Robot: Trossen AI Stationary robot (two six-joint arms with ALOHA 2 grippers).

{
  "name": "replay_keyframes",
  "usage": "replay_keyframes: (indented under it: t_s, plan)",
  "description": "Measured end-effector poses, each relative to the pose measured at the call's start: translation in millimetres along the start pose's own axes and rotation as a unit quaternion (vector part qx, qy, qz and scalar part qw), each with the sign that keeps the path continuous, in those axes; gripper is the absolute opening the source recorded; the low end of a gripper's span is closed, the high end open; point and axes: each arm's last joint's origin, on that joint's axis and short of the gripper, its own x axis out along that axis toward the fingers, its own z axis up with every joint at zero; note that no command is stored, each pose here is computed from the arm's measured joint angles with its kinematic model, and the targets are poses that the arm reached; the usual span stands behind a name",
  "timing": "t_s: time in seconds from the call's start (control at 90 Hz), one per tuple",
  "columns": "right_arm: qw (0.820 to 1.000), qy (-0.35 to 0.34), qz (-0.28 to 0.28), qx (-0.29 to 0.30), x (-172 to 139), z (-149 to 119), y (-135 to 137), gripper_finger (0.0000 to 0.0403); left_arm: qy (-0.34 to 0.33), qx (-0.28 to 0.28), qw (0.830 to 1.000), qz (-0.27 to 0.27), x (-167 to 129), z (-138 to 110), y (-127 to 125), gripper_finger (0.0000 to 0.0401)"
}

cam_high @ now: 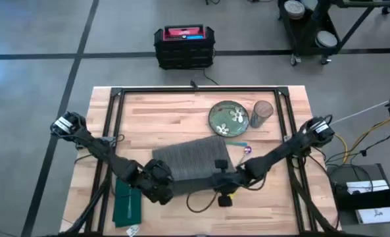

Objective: Set table place
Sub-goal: Move the gray place mat to the center of the table

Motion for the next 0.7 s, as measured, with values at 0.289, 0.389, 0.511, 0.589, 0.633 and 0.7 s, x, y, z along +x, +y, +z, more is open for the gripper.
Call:
replay_keyframes:
  t_s: [0.289, 0.389, 0.511, 0.589, 0.633, 0.7]
  plan:
    - [0.995, -0.092, 0.023, 0.03, 19.8, -13.7, 1.3, 0.0018, -0.032, 0.013, 0.999, -0.003, -0.1, 3.2, -2.5, 0.0]
    - [0.997, -0.064, 0.04, 0.019, 16.7, -19.2, 16.2, 0.0018, -0.03, 0.017, 0.999, 0.007, 0.0, 2.4, -0.6, 0.0]
    - [0.996, -0.062, 0.067, -0.019, 3.8, -10.3, 39.2, 0.0018, -0.04, 0.014, 0.999, 0.013, 0.1, 2.9, -0.2, 0.0]
    - [0.996, -0.066, 0.05, -0.037, 1.8, -4.8, 46.4, 0.0018, -0.049, 0.011, 0.999, 0.005, -0.4, 4.6, -1.9, 0.0]
    - [0.997, -0.062, 0.018, -0.04, 5.6, -6.3, 46.0, 0.0018, -0.052, 0.013, 0.999, 0.0, -1.7, 5.7, -2.5, 0.0]
    - [0.998, -0.048, -0.022, -0.042, 16.5, -12.9, 41.0, 0.0018, -0.056, 0.015, 0.998, -0.008, -5.6, 8.0, -3.0, 0.0]
